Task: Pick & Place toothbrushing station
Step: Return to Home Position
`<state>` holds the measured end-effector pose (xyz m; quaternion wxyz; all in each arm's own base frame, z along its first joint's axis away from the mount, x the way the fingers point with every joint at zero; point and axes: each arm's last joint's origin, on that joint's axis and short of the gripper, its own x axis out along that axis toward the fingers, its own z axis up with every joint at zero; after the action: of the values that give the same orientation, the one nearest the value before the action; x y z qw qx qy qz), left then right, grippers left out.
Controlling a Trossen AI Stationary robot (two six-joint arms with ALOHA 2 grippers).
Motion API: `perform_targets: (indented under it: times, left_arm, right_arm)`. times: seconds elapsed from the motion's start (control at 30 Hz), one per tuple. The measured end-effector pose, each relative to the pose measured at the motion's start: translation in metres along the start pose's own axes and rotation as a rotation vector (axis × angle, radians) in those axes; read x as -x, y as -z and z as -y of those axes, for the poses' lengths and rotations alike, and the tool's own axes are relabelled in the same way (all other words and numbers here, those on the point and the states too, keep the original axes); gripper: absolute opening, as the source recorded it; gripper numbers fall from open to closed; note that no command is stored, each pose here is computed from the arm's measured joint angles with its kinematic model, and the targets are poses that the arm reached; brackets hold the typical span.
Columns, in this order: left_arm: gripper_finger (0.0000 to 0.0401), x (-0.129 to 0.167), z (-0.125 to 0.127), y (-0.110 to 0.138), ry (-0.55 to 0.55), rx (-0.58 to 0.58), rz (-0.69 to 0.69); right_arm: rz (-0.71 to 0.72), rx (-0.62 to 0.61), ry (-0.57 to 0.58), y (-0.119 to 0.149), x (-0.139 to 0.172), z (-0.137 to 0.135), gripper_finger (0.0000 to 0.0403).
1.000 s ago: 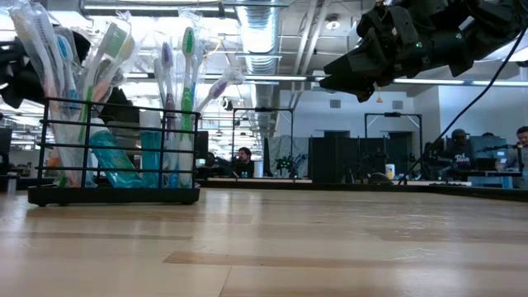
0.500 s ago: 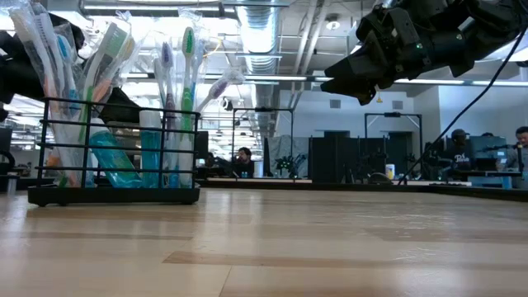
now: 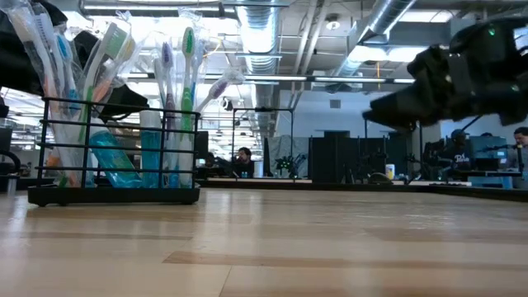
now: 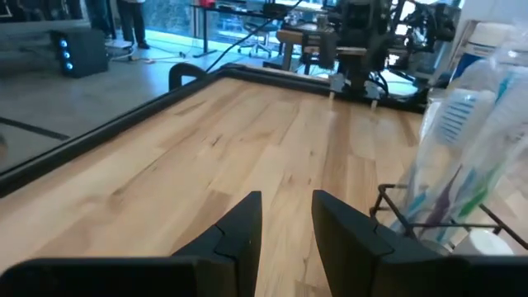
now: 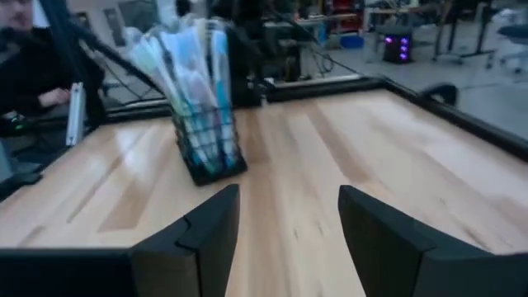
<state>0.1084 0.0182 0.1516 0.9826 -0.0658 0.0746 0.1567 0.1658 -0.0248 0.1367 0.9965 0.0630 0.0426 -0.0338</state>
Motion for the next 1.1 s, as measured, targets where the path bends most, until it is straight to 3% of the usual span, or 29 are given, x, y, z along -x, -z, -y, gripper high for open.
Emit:
perform_targets:
  times: [0.1,0.2,0.47,0.77,0.9,1.1]
  left_arm:
    - [0.0104,0.0,0.0,0.001,0.0,-0.005,-0.007]
    - [0.0104,0.0,0.0,0.001,-0.005,-0.003,-0.009]
    - [0.0104,-0.001,0.0,0.002,0.003,0.003,-0.019]
    - [0.0104,-0.001,0.0,0.002,0.003,0.018,-0.025]
    - [0.0104,-0.001,0.001,0.002,0.013,0.021,-0.028]
    - [0.0104,-0.002,0.002,0.004,0.057,0.017,-0.053]
  right_arm:
    - [0.003,-0.04,0.018,0.001,0.001,0.005,0.0198]
    - [0.095,-0.019,-0.118,-0.011,0.004,-0.001,0.0197]
    - [0.029,-0.054,-0.329,-0.018,0.021,0.007,0.0199]
    - [0.02,-0.058,-0.254,-0.024,0.056,0.004,0.0196]
    - [0.12,-0.009,-0.159,-0.029,0.071,-0.002,0.0199]
    - [0.151,0.016,-0.205,-0.031,0.074,-0.01,0.0196]
